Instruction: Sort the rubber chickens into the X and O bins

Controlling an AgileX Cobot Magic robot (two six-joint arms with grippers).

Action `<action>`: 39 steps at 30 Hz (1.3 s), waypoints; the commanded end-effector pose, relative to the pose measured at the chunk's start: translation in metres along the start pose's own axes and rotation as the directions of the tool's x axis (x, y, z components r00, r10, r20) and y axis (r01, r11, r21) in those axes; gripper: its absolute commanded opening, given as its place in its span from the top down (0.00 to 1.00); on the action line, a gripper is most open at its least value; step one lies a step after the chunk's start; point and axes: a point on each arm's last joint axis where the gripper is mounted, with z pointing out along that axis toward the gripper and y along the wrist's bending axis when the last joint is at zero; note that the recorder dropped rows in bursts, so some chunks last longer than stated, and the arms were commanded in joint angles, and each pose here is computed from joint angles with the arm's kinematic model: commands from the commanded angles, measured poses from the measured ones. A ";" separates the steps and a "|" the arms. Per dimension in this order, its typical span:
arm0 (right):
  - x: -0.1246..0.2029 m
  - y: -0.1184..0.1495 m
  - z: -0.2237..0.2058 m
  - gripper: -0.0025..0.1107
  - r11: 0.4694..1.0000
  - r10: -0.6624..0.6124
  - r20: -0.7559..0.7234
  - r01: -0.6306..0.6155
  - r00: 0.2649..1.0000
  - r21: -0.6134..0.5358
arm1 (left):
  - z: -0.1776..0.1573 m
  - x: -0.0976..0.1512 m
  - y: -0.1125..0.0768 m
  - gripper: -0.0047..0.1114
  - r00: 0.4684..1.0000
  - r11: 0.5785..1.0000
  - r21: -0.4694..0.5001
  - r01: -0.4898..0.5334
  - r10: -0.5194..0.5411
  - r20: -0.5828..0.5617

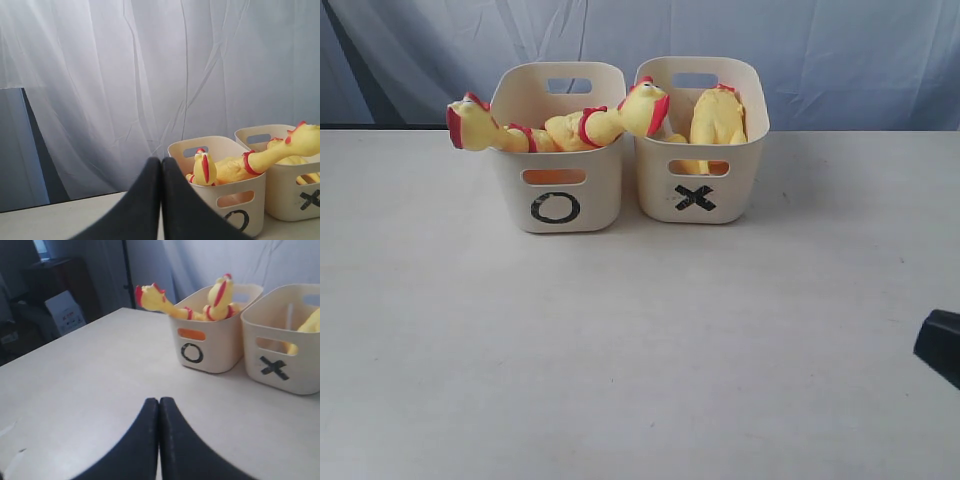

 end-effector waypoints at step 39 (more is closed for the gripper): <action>-0.001 0.004 -0.021 0.99 0.978 -0.096 0.176 0.059 0.980 0.202 | -0.022 -0.003 0.006 0.96 0.996 0.974 -0.224 -0.042 0.059 0.070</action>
